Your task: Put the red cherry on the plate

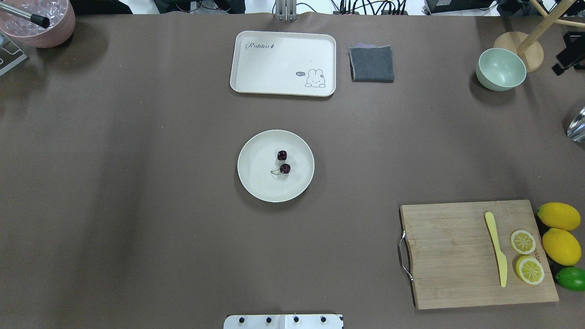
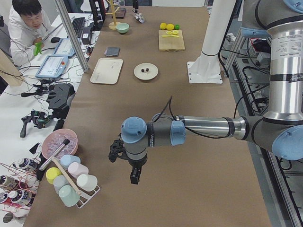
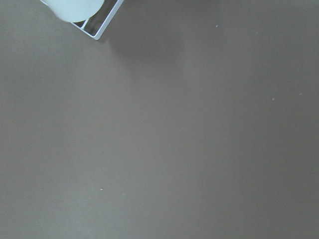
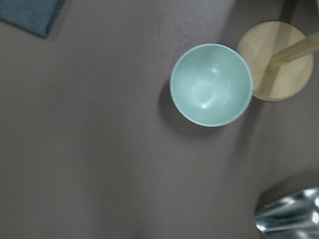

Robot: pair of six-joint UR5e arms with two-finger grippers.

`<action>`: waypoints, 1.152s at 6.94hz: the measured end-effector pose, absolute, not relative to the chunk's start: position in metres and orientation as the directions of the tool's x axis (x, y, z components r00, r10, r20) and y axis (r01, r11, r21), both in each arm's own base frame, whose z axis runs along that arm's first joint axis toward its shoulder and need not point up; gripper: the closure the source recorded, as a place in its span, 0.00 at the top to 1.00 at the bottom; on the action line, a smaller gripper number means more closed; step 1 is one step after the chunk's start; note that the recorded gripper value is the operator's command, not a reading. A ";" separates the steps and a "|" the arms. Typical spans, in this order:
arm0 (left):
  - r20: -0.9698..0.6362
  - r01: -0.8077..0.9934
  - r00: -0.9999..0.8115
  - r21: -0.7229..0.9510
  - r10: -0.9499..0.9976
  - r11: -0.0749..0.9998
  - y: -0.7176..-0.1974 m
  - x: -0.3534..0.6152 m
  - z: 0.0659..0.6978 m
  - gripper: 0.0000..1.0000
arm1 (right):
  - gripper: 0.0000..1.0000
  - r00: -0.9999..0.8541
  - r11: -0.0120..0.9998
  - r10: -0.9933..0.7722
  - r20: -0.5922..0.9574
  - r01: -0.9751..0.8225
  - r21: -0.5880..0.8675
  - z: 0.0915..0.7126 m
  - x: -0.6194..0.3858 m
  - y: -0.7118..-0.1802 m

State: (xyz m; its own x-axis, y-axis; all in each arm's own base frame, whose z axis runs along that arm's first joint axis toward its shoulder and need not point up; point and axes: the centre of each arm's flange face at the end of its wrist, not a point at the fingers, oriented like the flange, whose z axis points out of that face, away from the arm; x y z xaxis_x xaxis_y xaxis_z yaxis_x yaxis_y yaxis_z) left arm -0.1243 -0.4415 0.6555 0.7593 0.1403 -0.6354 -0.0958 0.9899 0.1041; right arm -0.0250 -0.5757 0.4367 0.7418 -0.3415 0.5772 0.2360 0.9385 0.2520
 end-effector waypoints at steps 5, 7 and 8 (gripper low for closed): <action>-0.636 -0.095 0.759 0.104 0.139 0.990 -0.441 -0.124 0.655 0.98 | 1.00 0.762 0.939 -0.339 0.552 0.306 0.153 0.652 0.088 -0.486; -0.636 -0.096 0.758 0.105 0.141 0.990 -0.439 -0.124 0.656 0.98 | 1.00 0.762 0.928 -0.374 0.528 0.307 0.213 0.687 0.089 -0.480; -0.637 -0.095 0.758 0.104 0.140 0.990 -0.437 -0.123 0.657 0.98 | 1.00 0.759 0.924 -0.382 0.527 0.303 0.233 0.688 0.089 -0.483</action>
